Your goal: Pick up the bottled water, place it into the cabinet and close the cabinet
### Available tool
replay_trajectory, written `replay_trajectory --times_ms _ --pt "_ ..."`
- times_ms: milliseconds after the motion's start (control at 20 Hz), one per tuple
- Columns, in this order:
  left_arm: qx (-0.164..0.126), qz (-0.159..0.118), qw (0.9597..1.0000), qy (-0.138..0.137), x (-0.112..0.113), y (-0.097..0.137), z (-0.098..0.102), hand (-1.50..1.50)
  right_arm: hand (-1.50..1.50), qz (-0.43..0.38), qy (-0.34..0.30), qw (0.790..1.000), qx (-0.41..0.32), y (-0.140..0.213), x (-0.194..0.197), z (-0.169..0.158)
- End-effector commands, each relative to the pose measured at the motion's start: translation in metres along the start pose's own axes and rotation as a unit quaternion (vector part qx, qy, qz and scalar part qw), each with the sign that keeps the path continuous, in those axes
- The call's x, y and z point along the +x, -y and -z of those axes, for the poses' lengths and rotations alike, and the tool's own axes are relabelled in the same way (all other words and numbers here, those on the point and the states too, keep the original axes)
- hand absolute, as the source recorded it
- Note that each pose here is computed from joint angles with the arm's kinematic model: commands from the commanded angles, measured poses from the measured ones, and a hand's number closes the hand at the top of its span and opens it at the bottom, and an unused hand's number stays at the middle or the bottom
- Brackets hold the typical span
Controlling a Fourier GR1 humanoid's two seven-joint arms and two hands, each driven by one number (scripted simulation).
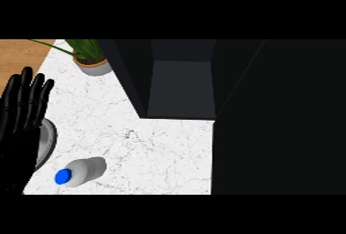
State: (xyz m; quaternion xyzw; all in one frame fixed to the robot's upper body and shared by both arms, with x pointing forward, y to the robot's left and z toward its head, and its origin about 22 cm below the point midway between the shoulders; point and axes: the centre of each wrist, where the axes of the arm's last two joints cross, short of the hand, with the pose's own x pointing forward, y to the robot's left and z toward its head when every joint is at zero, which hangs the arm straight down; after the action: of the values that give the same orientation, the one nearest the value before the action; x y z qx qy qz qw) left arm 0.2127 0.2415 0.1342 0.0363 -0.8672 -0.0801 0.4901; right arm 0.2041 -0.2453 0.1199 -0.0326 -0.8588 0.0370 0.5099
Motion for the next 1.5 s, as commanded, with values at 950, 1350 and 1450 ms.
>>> replay_trajectory --times_ms 950,1350,1450 --pt "0.279 -0.085 0.9558 -0.034 0.079 0.059 -0.143 -1.5 -1.5 0.077 -0.085 0.989 0.088 0.015 0.073 -0.085" --pt "0.282 -0.082 0.9549 -0.044 0.073 0.062 -0.183 -1.5 -1.5 0.078 -0.089 0.99 0.077 0.017 0.081 -0.097" --pt "0.287 -0.077 0.9539 -0.041 0.079 0.065 -0.18 -1.5 -1.5 0.086 -0.077 0.99 0.077 0.016 0.091 -0.104"
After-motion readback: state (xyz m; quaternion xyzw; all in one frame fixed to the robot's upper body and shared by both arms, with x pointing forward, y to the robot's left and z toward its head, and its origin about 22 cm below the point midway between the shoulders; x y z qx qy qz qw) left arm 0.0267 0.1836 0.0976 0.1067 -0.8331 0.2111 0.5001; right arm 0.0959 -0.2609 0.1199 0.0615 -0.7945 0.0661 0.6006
